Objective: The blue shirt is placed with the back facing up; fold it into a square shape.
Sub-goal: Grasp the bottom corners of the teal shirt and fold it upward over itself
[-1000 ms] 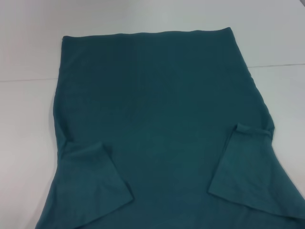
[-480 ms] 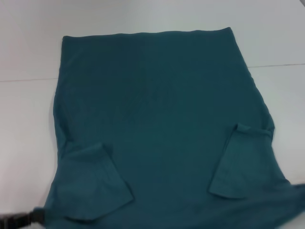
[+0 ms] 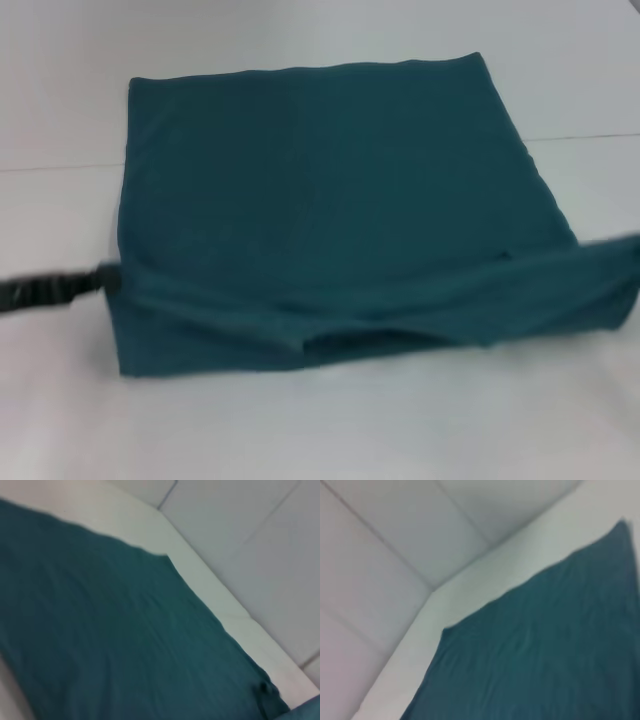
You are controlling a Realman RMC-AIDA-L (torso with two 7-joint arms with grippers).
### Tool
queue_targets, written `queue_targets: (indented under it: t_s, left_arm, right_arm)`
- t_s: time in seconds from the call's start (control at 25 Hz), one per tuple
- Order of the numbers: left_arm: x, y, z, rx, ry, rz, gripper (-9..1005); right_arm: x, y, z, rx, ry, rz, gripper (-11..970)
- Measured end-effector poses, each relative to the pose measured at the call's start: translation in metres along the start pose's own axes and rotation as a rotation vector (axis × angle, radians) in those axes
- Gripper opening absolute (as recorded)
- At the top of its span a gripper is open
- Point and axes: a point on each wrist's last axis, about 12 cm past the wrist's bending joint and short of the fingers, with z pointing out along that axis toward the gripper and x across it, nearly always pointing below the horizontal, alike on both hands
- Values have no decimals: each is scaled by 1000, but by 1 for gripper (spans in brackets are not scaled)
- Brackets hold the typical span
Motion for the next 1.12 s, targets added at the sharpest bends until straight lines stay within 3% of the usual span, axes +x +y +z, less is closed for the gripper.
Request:
queue_targets:
  t_s: [0.24, 0.72, 1.12]
  left_arm:
    - [-40, 3, 36, -96, -141, 70, 20]
    - [-58, 1, 83, -206, -256, 147, 20]
    - [-74, -2, 98, -283, -343, 192, 19]
  right_arm:
    - [-18, 5, 43, 47, -73, -74, 41]
    - [-32, 15, 98, 154, -151, -201, 41]
    - [-53, 26, 134, 226, -149, -313, 65]
